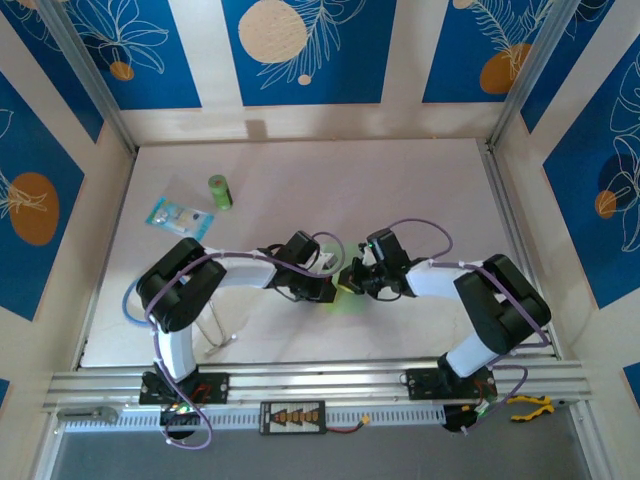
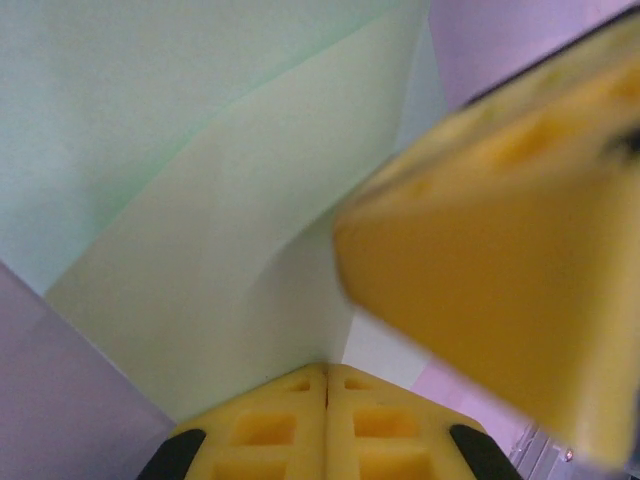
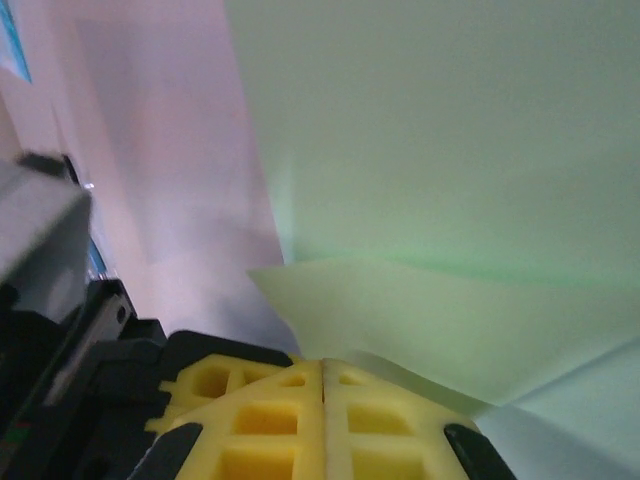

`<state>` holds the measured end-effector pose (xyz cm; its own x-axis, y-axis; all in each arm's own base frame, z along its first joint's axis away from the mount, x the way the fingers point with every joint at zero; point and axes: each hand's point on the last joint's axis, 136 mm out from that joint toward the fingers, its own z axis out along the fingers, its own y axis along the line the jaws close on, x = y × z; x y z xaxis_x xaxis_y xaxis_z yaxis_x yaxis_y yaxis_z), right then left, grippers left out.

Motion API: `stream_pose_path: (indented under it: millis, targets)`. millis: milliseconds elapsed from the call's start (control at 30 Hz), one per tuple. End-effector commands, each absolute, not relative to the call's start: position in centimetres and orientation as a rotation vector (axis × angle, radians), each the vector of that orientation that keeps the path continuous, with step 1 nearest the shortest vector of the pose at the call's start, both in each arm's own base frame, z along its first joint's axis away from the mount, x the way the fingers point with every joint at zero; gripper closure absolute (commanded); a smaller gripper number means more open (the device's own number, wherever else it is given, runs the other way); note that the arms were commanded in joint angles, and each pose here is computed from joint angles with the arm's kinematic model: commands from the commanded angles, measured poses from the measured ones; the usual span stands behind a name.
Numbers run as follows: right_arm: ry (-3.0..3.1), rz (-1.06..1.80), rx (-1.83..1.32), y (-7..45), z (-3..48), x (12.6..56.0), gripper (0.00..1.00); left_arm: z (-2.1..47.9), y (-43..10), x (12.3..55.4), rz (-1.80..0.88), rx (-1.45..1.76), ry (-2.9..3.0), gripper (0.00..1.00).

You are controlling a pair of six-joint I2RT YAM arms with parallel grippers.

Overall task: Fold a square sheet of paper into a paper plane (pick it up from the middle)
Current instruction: Fold the triangle a second time at the center of the table.

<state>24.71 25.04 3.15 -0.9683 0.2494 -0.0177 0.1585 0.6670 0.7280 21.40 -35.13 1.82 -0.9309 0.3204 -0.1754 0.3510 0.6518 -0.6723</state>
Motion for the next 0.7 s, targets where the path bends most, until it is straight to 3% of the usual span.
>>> stream_pose_path:
  millis: [0, 167, 667]
  targets:
    - [2.845, 1.101, 0.427, 24.1, 0.5, 23.0, 0.99, -1.7, -31.8, 19.3, -0.983, 0.518, 2.995, 1.00]
    - [2.865, 1.002, 0.544, 21.6, -1.7, 22.8, 1.00, -1.6, -31.7, 19.2, -0.987, 0.535, 2.991, 1.00]
    - [2.739, 0.941, 0.709, 17.4, -0.3, 28.2, 1.00, -2.1, -31.3, 18.9, -0.973, 0.534, 3.004, 1.00]
